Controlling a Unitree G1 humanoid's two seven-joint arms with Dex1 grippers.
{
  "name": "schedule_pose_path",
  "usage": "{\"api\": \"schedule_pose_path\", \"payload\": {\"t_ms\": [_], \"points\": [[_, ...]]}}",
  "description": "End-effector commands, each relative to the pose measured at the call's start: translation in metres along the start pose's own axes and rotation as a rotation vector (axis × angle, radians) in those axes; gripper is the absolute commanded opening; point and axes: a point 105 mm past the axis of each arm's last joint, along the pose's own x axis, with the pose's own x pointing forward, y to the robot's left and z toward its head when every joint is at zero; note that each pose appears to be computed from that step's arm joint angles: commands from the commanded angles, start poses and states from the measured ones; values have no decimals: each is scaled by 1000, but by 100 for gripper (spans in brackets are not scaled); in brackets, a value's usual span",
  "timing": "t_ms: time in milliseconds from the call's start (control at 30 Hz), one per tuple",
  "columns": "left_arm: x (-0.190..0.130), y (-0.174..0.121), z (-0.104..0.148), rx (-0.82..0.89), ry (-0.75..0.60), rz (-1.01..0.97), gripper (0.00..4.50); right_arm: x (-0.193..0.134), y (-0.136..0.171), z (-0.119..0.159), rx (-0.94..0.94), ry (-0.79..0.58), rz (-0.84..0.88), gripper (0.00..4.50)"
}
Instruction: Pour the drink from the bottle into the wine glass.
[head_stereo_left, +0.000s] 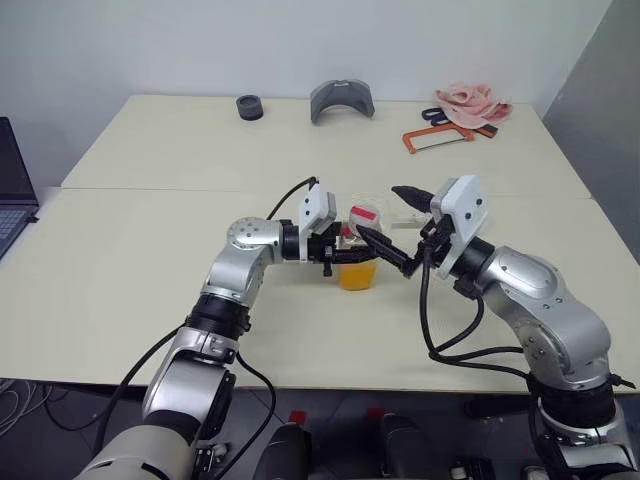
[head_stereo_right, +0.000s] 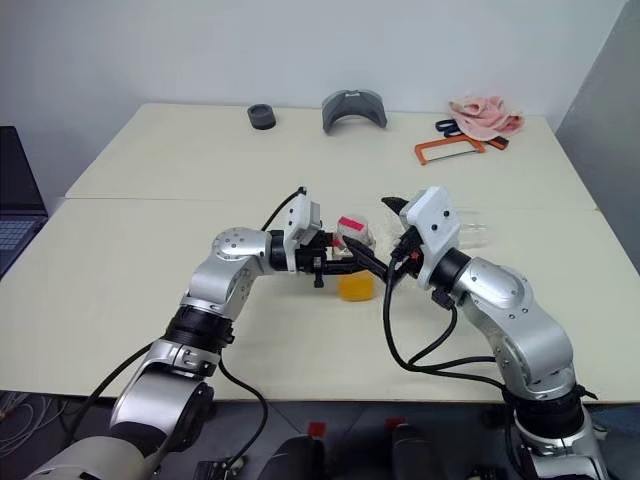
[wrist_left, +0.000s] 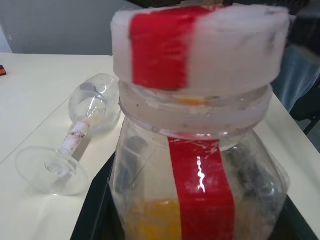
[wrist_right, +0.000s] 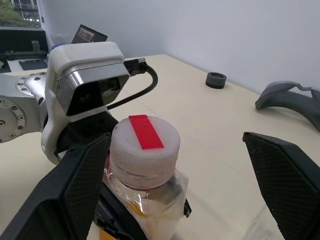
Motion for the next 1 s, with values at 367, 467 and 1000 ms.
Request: {"api": "schedule_pose_path", "payload": {"t_ms": [367, 467, 1000], "points": [[-4, 3, 14, 53, -31, -4, 169, -7, 1, 13, -9, -32, 25, 450], [-5, 3, 14, 54, -31, -2, 169, -8, 7, 15, 19, -36, 62, 450], [-8, 8, 16, 69, -39, 39, 169, -22, -1, 17, 5, -37, 122, 450]]}}
